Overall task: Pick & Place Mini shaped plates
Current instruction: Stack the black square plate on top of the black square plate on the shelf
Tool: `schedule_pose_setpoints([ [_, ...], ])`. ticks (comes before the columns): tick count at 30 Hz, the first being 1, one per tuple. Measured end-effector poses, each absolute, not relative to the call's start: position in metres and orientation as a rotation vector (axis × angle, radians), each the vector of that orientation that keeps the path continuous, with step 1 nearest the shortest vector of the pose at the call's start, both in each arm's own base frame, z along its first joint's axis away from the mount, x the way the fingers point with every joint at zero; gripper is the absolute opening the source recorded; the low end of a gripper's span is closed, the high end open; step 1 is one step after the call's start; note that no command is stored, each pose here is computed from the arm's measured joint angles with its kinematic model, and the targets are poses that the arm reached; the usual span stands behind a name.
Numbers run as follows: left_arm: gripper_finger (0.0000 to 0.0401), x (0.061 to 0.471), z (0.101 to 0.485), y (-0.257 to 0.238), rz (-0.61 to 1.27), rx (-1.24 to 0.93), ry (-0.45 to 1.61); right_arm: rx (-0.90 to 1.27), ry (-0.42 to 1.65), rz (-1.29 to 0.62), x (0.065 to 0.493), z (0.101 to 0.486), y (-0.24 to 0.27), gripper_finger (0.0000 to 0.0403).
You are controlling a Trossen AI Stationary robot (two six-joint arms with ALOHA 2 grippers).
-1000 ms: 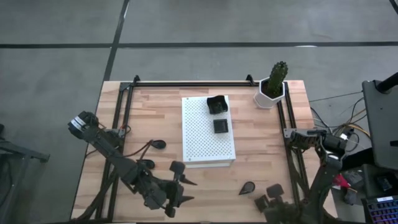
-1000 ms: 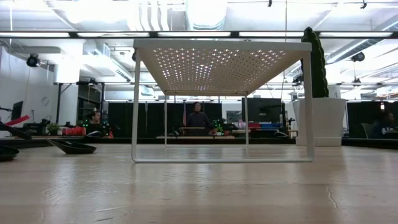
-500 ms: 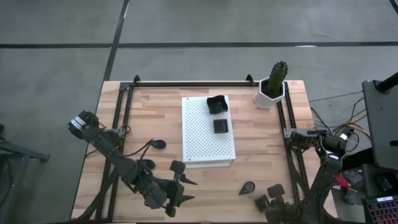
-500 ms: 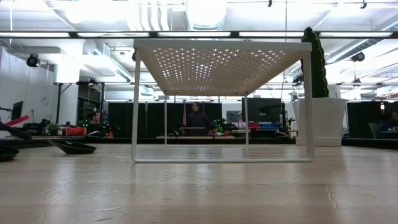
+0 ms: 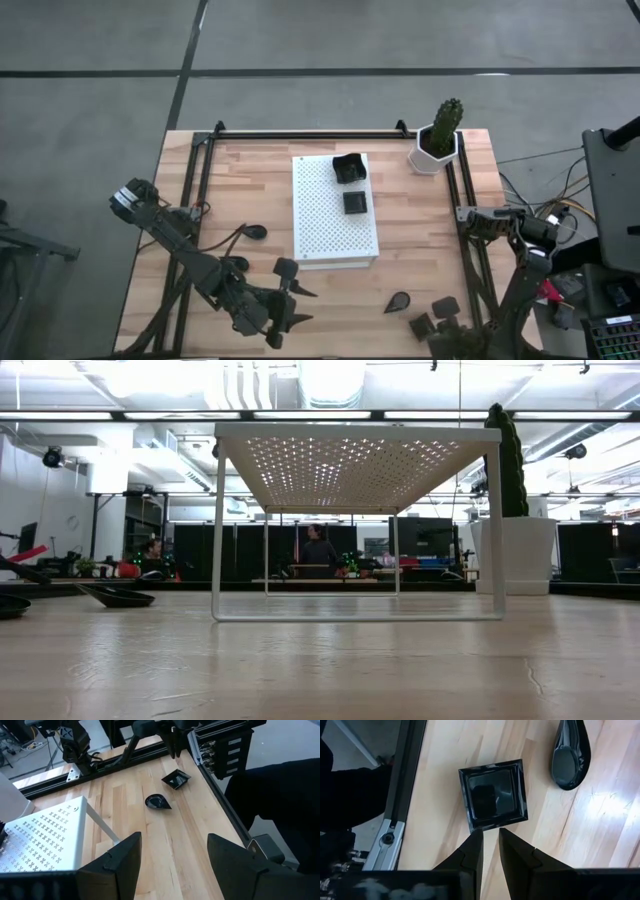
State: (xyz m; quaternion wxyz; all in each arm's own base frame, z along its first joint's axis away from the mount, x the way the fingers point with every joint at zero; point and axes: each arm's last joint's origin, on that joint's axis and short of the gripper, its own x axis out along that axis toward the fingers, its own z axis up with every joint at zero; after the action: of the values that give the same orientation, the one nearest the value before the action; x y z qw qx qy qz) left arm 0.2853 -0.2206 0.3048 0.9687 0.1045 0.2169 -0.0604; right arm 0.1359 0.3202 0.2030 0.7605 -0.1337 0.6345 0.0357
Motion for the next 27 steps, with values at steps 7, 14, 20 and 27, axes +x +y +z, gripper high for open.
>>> schedule_pose_setpoints([
  [7, 0.0220, 0.2865, 0.3048, -0.2190, -0.117, 0.210, 0.439, -0.300, 1.402, 0.087, 0.1308, 0.2000, 0.3204, 0.0057],
  [14, 0.0220, 0.2865, 0.3048, -0.2190, -0.117, 0.210, 0.439, -0.294, 1.410, 0.069, 0.1300, 0.1970, 0.3187, 0.0057],
  [20, 0.0220, 0.2865, 0.3048, -0.2190, -0.117, 0.210, 0.439, -0.292, 1.414, 0.070, 0.1298, 0.1968, 0.3187, 0.0057],
  [27, 0.0220, 0.2867, 0.3047, -0.2187, -0.116, 0.212, 0.439, -0.282, 1.424, 0.070, 0.1295, 0.1966, 0.3189, 0.0057],
])
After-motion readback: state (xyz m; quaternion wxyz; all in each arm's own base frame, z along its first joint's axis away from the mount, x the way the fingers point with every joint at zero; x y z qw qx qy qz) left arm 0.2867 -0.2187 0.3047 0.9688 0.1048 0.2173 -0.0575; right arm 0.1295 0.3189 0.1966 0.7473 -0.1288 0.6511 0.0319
